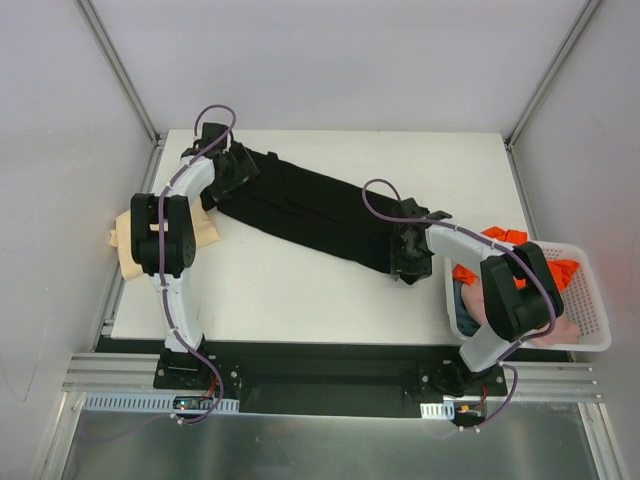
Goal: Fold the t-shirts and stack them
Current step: Fold the other side of the tshirt into a rectangle, then rotate the tshirt 90 degrees, then grab the bottom of the folded rectangular tshirt with both arms
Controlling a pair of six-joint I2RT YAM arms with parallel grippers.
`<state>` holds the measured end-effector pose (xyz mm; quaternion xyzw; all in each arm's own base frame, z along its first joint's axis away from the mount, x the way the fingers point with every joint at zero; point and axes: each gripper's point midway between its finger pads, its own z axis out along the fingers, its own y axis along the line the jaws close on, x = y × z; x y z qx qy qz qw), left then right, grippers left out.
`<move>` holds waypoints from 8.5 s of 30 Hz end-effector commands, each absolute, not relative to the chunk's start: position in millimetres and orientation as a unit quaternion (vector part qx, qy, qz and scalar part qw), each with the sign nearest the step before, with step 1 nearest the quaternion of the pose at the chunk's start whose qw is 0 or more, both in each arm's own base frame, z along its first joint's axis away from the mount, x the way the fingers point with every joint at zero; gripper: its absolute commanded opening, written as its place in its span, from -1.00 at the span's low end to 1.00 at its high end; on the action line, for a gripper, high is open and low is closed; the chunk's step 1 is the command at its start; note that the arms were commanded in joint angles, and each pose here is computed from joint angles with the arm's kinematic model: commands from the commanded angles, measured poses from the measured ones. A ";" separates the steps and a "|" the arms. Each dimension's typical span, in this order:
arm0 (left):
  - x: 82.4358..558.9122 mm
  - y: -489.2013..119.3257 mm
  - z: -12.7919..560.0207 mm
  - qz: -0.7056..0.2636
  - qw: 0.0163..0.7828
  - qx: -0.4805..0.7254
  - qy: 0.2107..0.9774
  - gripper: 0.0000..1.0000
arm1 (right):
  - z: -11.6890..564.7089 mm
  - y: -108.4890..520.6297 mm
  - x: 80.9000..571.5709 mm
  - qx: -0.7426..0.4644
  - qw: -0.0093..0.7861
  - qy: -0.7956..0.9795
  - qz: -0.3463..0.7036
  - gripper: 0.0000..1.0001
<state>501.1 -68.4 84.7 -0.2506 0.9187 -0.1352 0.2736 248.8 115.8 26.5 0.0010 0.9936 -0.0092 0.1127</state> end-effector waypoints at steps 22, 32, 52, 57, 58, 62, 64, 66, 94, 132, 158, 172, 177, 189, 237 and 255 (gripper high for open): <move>518.0 -37.3 46.8 -0.064 0.263 -0.265 0.926 0.99 | 56.7 64.2 216.7 -0.025 0.086 0.989 -0.121 -0.42; 516.1 -43.2 60.4 -0.082 0.264 -0.261 0.925 0.99 | 91.5 112.9 226.4 -0.082 0.137 0.987 0.002 0.79; 501.8 -145.4 89.2 -0.173 0.254 -0.194 0.932 0.99 | 87.4 180.5 408.9 -0.017 0.176 0.970 0.168 0.93; 525.8 -147.6 64.8 -0.169 0.248 -0.197 0.934 0.98 | 54.0 175.1 395.7 0.002 0.121 0.976 0.181 0.93; 529.9 -149.2 62.5 -0.173 0.246 -0.197 0.933 0.99 | 52.2 175.0 390.3 0.006 0.117 0.976 0.184 0.93; 549.3 -162.4 44.2 -0.206 0.229 -0.202 0.930 0.99 | 36.6 177.2 344.7 0.025 0.081 0.975 0.207 0.93; 566.7 -175.0 56.5 -0.240 0.237 -0.205 0.919 0.99 | 30.9 180.5 305.8 0.019 0.064 0.974 0.215 0.93; 583.0 -194.3 61.9 -0.286 0.232 -0.205 0.907 0.99 | 30.1 182.3 279.2 0.019 0.056 0.977 0.207 0.93; 615.5 -388.9 223.4 -0.562 0.410 -0.036 0.717 0.99 | 153.5 219.7 207.8 -0.047 0.303 0.917 0.256 0.93; 211.1 -164.5 100.0 -0.295 0.284 -0.078 0.909 0.99 | 53.6 314.7 367.2 -0.116 0.209 0.958 0.158 0.38; 211.0 -163.9 82.9 -0.277 0.262 -0.064 0.922 0.99 | 107.3 327.9 381.3 -0.118 0.234 0.947 0.185 -0.95; 209.5 -171.7 80.7 -0.293 0.247 -0.055 0.922 0.99 | 78.9 308.8 399.7 -0.103 0.193 0.966 0.140 -0.43; 208.3 -175.9 82.1 -0.304 0.242 -0.050 0.920 0.99 | 82.3 304.7 392.7 -0.110 0.186 0.966 0.140 0.10; 182.1 -189.0 67.0 -0.322 0.201 -0.053 0.924 0.99 | 125.5 256.1 320.8 -0.061 0.251 0.950 0.178 0.93; 95.4 -230.3 0.4 -0.314 0.068 -0.107 0.941 -0.62 | 50.1 148.1 125.5 -0.015 0.171 0.965 0.200 0.93; 89.3 -243.1 12.1 -0.333 0.054 -0.099 0.936 -1.00 | 16.6 168.6 107.3 0.027 0.079 0.969 0.234 -0.44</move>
